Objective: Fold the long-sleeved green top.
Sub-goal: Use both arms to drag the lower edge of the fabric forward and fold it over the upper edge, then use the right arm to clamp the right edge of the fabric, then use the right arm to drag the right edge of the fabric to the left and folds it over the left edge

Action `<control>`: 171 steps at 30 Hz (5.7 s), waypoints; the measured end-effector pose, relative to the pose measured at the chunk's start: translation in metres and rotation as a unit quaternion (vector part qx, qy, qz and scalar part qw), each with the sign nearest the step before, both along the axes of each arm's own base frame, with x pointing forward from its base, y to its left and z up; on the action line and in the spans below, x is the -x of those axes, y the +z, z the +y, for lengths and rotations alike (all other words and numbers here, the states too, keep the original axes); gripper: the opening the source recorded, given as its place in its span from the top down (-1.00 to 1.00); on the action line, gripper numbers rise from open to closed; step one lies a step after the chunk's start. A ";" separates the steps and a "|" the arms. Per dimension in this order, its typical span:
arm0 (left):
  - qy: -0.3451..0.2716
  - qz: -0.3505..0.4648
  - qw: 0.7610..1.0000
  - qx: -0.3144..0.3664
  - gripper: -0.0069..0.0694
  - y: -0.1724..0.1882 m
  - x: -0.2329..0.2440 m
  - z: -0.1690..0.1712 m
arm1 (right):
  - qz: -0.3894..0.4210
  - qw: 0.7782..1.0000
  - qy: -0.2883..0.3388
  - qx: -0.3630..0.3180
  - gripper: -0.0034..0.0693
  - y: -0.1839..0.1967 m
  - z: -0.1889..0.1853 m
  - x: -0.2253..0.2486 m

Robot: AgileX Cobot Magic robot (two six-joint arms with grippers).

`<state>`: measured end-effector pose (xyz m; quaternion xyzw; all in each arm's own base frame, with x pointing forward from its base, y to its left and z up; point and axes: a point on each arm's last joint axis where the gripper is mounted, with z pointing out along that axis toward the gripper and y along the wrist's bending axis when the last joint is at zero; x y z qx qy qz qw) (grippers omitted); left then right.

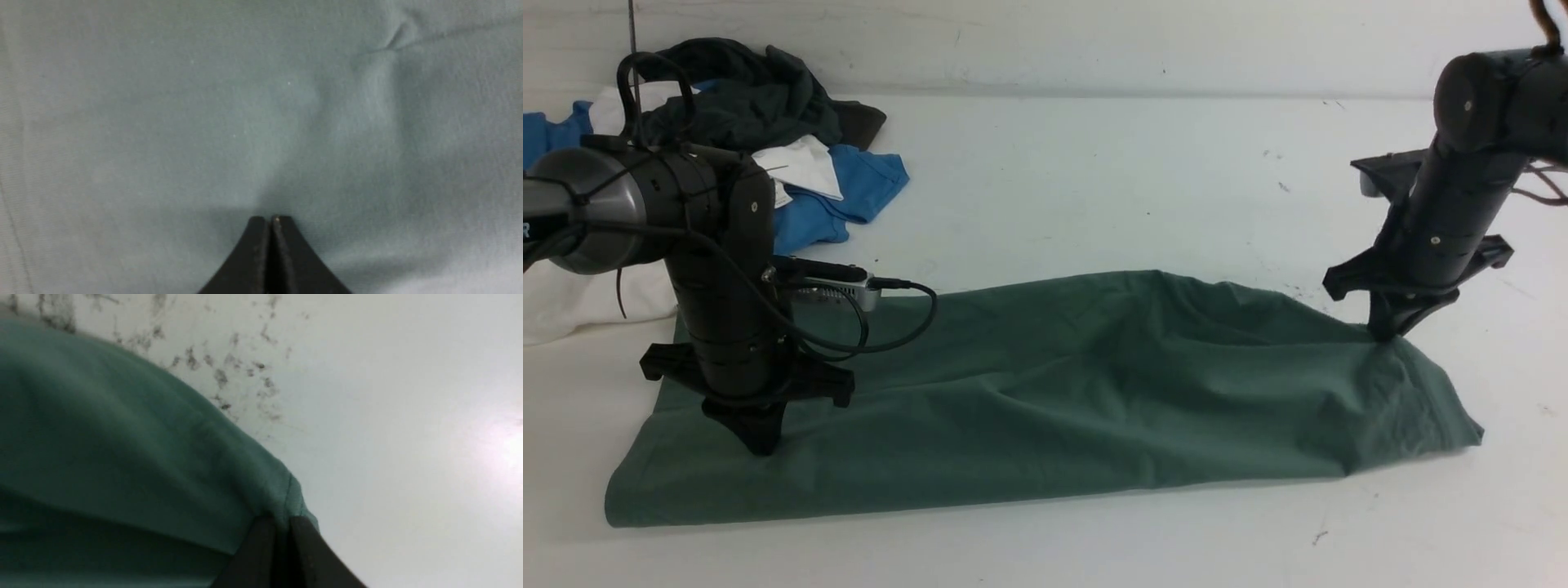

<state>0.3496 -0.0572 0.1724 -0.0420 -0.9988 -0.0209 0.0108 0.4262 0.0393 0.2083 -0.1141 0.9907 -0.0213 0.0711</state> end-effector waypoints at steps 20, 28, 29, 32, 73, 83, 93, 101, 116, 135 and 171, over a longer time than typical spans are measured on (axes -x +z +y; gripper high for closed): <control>0.001 0.013 1.000 -0.003 0.83 0.000 0.002 0.000 | -0.047 0.995 -0.064 0.052 0.00 0.024 -0.024 -0.009; 0.007 0.015 1.000 0.008 0.83 0.000 0.003 -0.002 | -0.060 0.988 0.092 -0.106 -0.46 0.043 0.049 -0.007; 0.008 0.015 1.000 0.009 0.83 0.000 0.003 -0.002 | -0.056 0.986 0.106 -0.113 -0.46 0.040 0.057 -0.007; 0.008 0.016 1.000 0.010 0.83 0.000 0.003 -0.002 | -0.053 0.983 0.128 -0.117 -0.46 0.029 0.075 -0.008; 0.016 -0.058 0.997 0.045 0.83 0.061 0.019 -0.004 | -0.171 0.983 0.027 0.063 0.09 0.091 0.054 -0.012; -0.027 -0.037 0.998 0.045 0.83 0.030 0.013 -0.037 | -0.019 0.999 -0.015 -0.046 0.94 0.019 0.021 0.009; -0.019 0.012 1.000 0.016 0.83 -0.016 0.006 -0.037 | 0.066 0.989 -0.127 -0.042 0.94 -0.050 -0.054 0.035; 0.012 0.006 1.000 -0.021 0.83 -0.022 0.022 -0.022 | 0.079 0.982 -0.164 -0.053 0.94 -0.048 -0.073 0.060; -0.003 -0.119 0.993 -0.010 0.83 0.085 0.065 -0.003 | -0.036 0.988 -0.120 -0.093 0.49 0.037 -0.058 0.053; -0.048 -0.240 0.964 0.102 0.83 0.194 0.175 0.008 | 0.067 0.994 -0.052 -0.073 -0.40 -0.056 -0.050 -0.007; -0.051 -0.244 0.961 0.121 0.83 0.200 0.187 0.007 | -0.109 0.969 0.049 -0.218 0.89 0.151 0.166 0.088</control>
